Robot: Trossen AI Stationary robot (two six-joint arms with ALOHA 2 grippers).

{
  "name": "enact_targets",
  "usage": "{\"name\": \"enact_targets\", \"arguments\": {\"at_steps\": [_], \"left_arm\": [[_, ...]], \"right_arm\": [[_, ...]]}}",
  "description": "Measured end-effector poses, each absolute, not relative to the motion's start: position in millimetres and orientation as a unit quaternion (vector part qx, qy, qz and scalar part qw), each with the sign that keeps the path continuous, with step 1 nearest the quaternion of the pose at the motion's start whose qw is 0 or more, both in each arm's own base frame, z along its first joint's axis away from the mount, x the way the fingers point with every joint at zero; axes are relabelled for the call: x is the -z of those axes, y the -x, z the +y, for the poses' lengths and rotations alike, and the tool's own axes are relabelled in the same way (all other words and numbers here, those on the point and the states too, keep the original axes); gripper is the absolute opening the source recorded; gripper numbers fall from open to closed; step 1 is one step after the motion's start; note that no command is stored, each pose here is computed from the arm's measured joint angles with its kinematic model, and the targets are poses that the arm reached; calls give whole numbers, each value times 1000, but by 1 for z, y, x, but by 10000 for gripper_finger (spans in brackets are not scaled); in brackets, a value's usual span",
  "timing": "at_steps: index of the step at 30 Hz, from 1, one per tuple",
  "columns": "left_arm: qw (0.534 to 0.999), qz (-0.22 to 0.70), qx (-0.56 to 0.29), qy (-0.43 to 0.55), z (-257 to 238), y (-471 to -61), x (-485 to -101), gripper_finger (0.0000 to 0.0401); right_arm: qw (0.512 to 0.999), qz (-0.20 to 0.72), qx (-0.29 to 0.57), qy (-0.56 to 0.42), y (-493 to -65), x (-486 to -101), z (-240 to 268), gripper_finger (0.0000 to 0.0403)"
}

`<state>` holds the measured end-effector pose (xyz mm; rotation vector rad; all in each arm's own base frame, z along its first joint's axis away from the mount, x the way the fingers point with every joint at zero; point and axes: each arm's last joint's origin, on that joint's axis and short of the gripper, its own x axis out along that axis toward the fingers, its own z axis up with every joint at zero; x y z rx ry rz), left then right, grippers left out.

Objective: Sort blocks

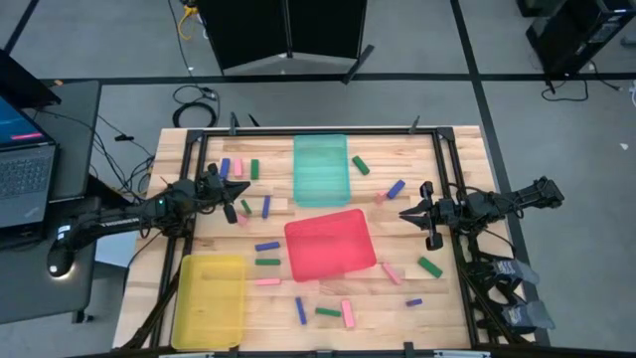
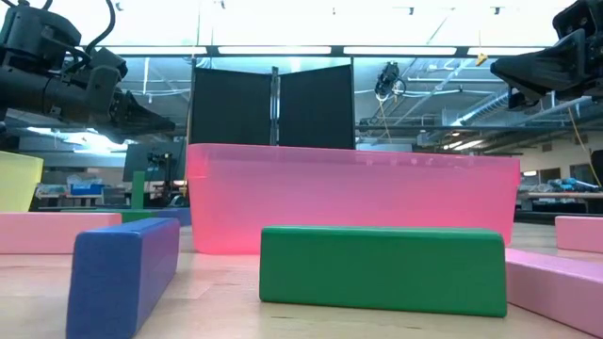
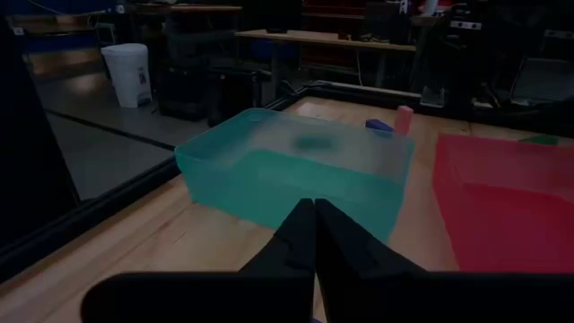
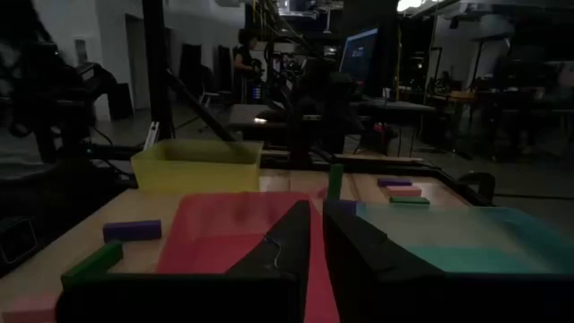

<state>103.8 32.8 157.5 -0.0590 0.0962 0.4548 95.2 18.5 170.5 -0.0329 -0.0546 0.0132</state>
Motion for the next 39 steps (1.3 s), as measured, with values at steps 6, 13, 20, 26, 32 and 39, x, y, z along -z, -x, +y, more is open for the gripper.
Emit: {"name": "enact_targets", "arguments": {"at_steps": [6, 13, 20, 26, 32, 39], "left_arm": [[973, 47, -225, 29, 33, -104, -158, 6], [973, 45, -225, 31, 33, -104, -158, 6], [971, -19, -223, 88, 33, -104, -168, 6], [951, -98, -198, 214, 33, -105, -178, 6], [961, -97, -110, 234, 28, -109, -181, 6], [960, -109, -105, 235, 29, -111, -190, 34]], "right_arm": [[999, -27, -7, 17, -95, -170, 18, 46], [999, -27, -6, 17, -95, -170, 18, 46], [998, -33, 1, 53, -95, -172, 18, 46], [991, -111, 10, 72, -93, -187, 17, 46], [947, -320, 36, -1, -75, -225, 11, 46], [912, -405, 57, -30, -63, -238, 7, 46]]}}
